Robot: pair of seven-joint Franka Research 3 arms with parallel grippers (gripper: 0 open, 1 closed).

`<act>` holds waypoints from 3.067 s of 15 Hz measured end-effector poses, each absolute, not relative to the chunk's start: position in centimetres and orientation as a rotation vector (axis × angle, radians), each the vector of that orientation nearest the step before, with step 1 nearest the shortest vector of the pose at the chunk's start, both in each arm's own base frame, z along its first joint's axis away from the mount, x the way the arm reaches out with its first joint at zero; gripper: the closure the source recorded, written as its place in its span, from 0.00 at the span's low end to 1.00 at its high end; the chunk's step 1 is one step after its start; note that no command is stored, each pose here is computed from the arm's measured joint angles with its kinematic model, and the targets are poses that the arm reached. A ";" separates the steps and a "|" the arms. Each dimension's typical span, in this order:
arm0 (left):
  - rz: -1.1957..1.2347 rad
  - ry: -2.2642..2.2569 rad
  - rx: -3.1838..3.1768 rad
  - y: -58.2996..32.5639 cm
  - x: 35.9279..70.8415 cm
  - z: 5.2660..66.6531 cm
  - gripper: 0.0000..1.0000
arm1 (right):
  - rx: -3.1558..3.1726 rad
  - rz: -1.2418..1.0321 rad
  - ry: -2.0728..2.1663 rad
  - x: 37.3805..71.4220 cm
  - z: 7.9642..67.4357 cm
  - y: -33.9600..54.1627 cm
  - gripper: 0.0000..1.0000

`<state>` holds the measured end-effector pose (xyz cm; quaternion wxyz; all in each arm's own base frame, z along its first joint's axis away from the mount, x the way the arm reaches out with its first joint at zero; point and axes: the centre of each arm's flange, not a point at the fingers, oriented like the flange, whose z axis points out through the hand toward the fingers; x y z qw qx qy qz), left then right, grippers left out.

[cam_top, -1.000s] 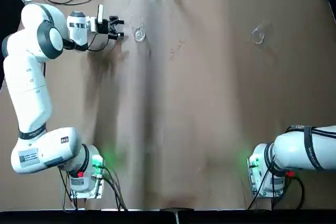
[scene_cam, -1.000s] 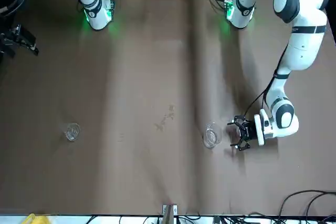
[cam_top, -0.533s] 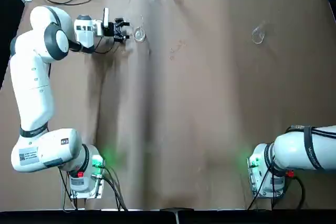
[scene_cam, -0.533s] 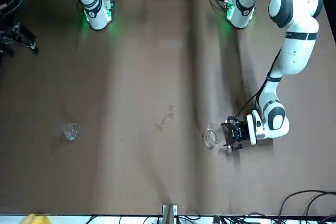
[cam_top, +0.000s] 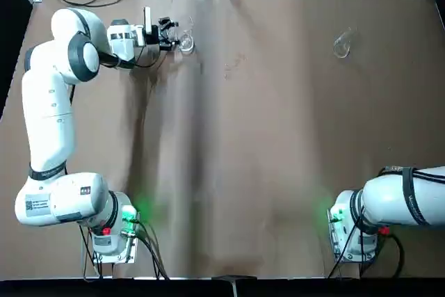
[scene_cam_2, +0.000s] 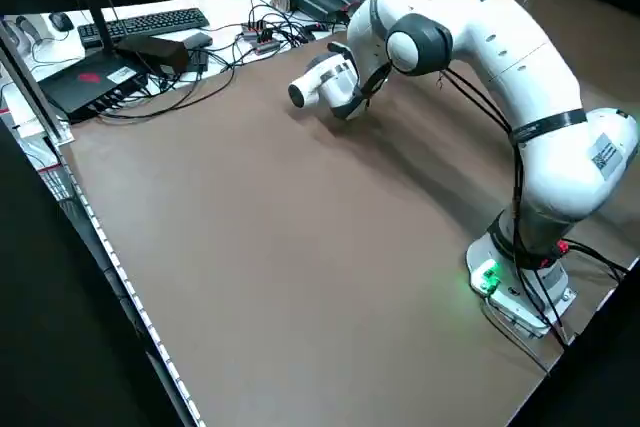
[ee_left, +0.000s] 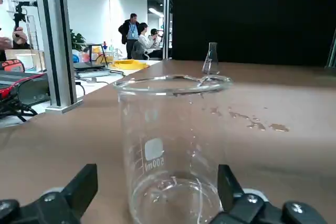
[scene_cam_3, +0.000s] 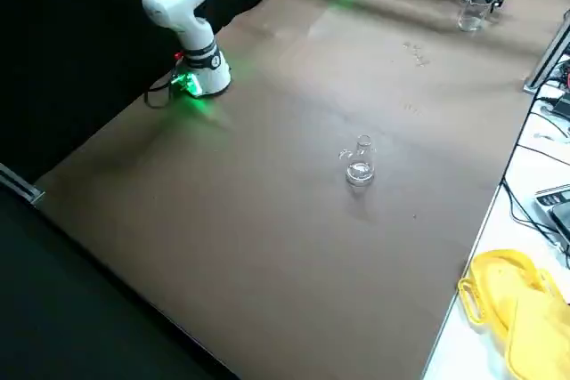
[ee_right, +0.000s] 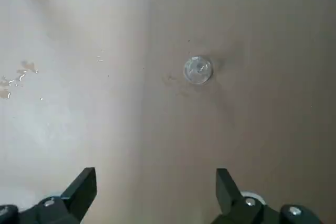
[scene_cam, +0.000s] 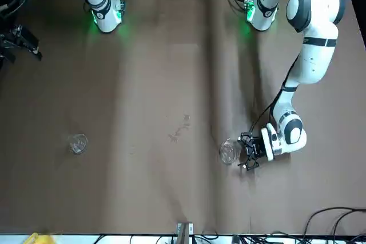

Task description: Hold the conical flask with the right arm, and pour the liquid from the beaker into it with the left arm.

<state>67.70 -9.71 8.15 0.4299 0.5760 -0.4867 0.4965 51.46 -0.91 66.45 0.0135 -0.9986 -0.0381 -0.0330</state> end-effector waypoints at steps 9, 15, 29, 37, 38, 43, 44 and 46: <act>1.207 -1.209 1.432 -11.4 66.9 6.4 0.00 | -3.104 0.001 -0.222 53.4 62.9 2.8 0.00; 1.210 -1.209 1.420 -13.2 66.9 6.4 0.00 | -3.060 -0.072 -0.626 57.5 58.9 1.5 0.00; 1.264 -1.185 1.397 -15.4 66.6 5.9 0.04 | -2.460 -0.329 -1.239 62.6 45.3 -12.1 0.00; 1.320 -1.209 1.349 -15.9 68.9 10.9 0.04 | -2.106 -0.661 -1.515 63.6 35.2 -19.8 0.00; 1.320 -1.206 1.349 -15.9 69.2 11.8 0.04 | -2.078 -0.706 -1.514 63.4 34.0 -20.8 0.00; 1.317 -1.220 1.364 -17.1 70.2 15.6 0.04 | -1.909 -0.938 -1.345 61.0 25.4 -25.4 0.00; 1.304 -1.215 1.375 -17.6 70.3 16.4 0.04 | -1.874 -0.967 -1.301 60.5 23.4 -25.7 0.00; 1.272 -1.207 1.404 -18.7 70.5 17.7 0.04 | -1.814 -1.019 -1.245 59.7 20.0 -26.0 0.00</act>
